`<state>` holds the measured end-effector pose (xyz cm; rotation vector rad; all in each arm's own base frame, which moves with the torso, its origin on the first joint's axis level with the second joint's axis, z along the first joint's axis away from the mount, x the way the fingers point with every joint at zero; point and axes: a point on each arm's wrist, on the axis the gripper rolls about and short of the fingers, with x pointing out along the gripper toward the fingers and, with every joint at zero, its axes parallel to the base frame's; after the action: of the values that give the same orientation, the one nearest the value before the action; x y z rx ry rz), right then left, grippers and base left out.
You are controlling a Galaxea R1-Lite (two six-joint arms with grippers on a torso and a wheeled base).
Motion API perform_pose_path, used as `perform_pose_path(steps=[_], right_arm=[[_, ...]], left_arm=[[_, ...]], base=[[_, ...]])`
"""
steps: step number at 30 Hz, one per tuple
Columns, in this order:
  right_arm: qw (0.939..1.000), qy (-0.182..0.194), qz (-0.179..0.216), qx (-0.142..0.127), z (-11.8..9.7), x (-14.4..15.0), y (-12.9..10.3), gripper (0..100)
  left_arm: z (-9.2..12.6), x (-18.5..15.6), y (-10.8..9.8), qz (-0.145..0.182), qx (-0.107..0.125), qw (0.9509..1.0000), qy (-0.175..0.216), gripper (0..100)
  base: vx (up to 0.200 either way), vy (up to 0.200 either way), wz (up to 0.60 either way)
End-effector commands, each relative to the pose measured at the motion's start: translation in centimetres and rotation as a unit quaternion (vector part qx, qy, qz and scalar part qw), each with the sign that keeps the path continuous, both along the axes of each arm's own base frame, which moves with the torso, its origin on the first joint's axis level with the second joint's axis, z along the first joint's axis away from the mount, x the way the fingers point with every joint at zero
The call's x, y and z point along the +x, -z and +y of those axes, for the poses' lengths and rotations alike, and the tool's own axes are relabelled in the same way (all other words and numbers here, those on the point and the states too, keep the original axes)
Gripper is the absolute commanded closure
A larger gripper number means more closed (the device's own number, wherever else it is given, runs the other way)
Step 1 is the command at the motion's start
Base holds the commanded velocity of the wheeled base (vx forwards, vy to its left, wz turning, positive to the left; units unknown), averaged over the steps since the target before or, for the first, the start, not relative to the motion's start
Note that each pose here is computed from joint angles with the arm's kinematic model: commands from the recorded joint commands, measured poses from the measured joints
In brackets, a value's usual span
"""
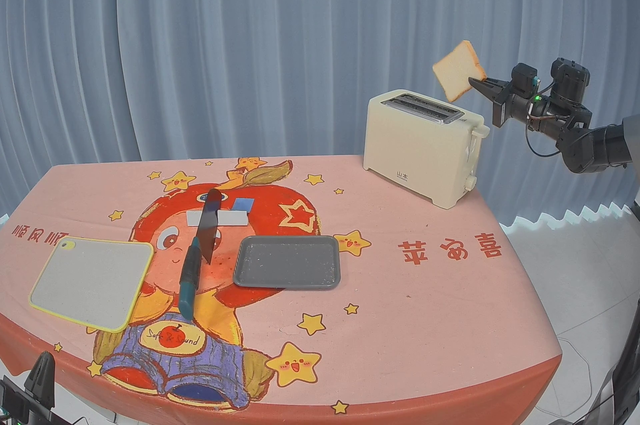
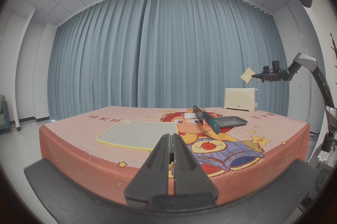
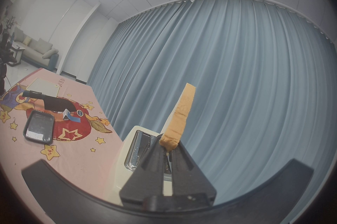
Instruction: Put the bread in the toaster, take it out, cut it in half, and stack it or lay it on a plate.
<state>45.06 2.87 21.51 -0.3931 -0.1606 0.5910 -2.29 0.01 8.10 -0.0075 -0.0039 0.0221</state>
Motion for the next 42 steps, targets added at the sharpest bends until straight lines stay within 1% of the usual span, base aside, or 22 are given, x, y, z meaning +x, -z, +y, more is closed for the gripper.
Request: perform_pose_path(steps=[1, 6, 14, 18, 31, 33, 42], right_arm=[[1.0, -0.004, 0.003, -0.005, 0.4, 0.3, 0.6, 100], [0.9998, -0.005, -0.001, -0.019, 0.5, 0.5, 1.0, 100], [0.9997, -0.011, 0.012, -0.021, 1.0, 1.3, 2.7, 100], [0.9995, -0.019, 0.016, -0.021, 1.8, 1.4, 3.1, 100], [0.9993, -0.015, 0.02, -0.026, 1.5, 1.8, 3.9, 100], [0.9992, -0.017, 0.026, -0.027, 1.7, 2.1, 4.5, 100], [0.999, -0.02, 0.029, -0.028, 2.1, 2.4, 5.1, 100]], left_arm=[[0.0, 0.0, 0.5, 0.0, 0.0, 1.0, 0.0, 100], [0.0, 0.0, 0.5, 0.0, 0.0, 1.0, 0.0, 100], [0.0, 0.0, 0.5, 0.0, 0.0, 1.0, 0.0, 100], [0.0, 0.0, 0.5, 0.0, 0.0, 1.0, 0.0, 100], [0.0, 0.0, 0.5, 0.0, 0.0, 1.0, 0.0, 100], [0.0, 0.0, 0.5, 0.001, 0.0, 1.0, 0.0, 100], [0.0, 0.0, 0.5, 0.0, 0.0, 1.0, 0.0, 100]], base=[[0.0, 0.0, 0.0], [0.0, 0.0, 0.0], [0.0, 0.0, 0.0], [0.0, 0.0, 0.0], [0.0, 0.0, 0.0], [0.0, 0.0, 0.0], [0.0, 0.0, 0.0]])
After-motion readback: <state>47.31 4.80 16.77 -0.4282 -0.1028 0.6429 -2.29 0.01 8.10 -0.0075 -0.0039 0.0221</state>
